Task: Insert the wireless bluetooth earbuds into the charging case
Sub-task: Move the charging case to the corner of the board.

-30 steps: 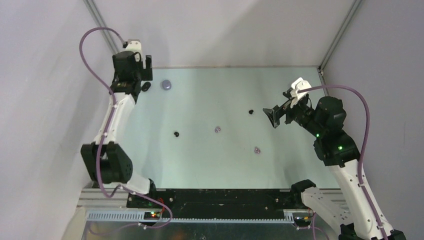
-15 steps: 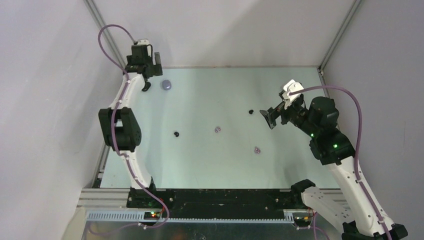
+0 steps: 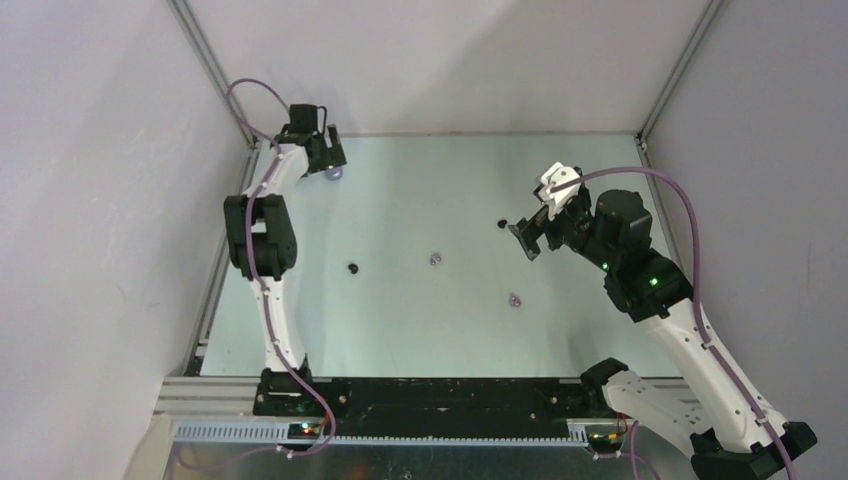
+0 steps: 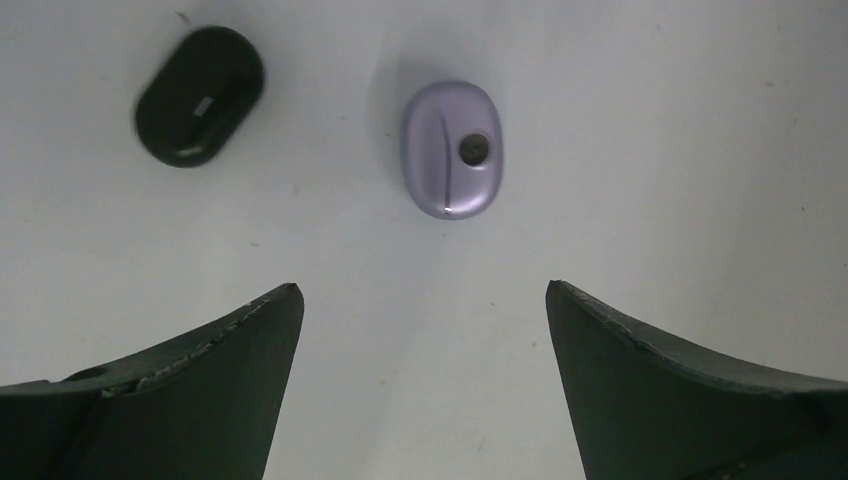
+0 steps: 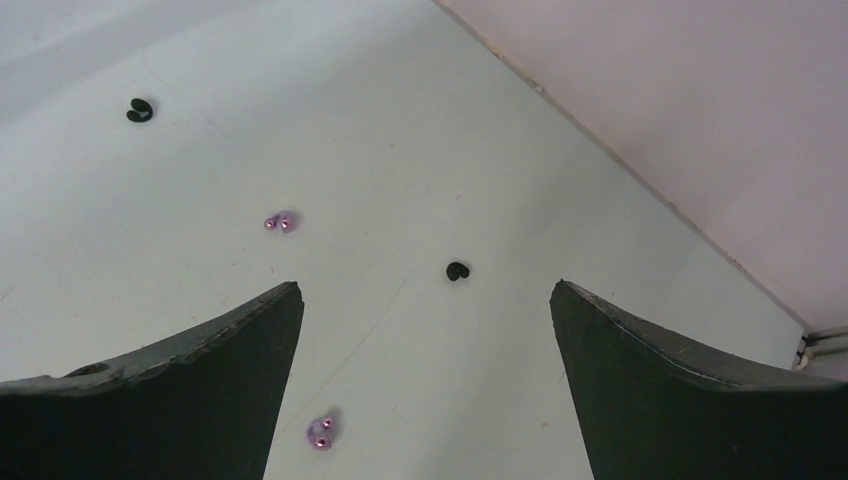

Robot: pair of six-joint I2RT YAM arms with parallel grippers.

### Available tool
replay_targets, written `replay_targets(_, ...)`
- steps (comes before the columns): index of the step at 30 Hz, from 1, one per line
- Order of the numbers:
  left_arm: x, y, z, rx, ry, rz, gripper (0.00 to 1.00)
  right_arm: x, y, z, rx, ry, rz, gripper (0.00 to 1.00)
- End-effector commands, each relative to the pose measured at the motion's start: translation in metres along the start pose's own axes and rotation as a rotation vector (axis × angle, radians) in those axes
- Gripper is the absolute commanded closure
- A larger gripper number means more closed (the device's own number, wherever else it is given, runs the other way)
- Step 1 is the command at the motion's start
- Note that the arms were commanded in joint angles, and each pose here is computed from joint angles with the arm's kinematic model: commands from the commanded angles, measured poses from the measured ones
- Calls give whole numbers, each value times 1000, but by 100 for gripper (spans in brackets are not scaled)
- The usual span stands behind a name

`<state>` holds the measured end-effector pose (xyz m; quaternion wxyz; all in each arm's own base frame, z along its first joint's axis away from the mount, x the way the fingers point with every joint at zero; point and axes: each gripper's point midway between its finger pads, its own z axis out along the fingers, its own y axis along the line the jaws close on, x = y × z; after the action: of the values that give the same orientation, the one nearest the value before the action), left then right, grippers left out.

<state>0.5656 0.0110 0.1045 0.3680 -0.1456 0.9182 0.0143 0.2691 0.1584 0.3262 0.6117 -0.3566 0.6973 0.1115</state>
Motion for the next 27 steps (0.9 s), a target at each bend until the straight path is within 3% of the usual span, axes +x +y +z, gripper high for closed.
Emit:
replay_targets(1, -13, -31, -2, 31, -42, -24, 1, -9, -8, 0, 38, -27, -19, 0)
replay_targets(11, -17, -42, 19, 40, -14, -85, 1, -4, -11, 3, 45, -14, 1, 0)
replay_targets(15, -50, -36, -4, 22, -115, -72, 1, -2, -13, 2, 43, -8, 12, 0)
replay_targets(20, -103, 4, -30, -54, -236, -61, 1, 0, -13, 4, 38, -2, 14, 0)
replay_targets(27, -107, 66, -10, -97, -185, -111, 1, 2, -10, 8, 28, 10, 9, 0)
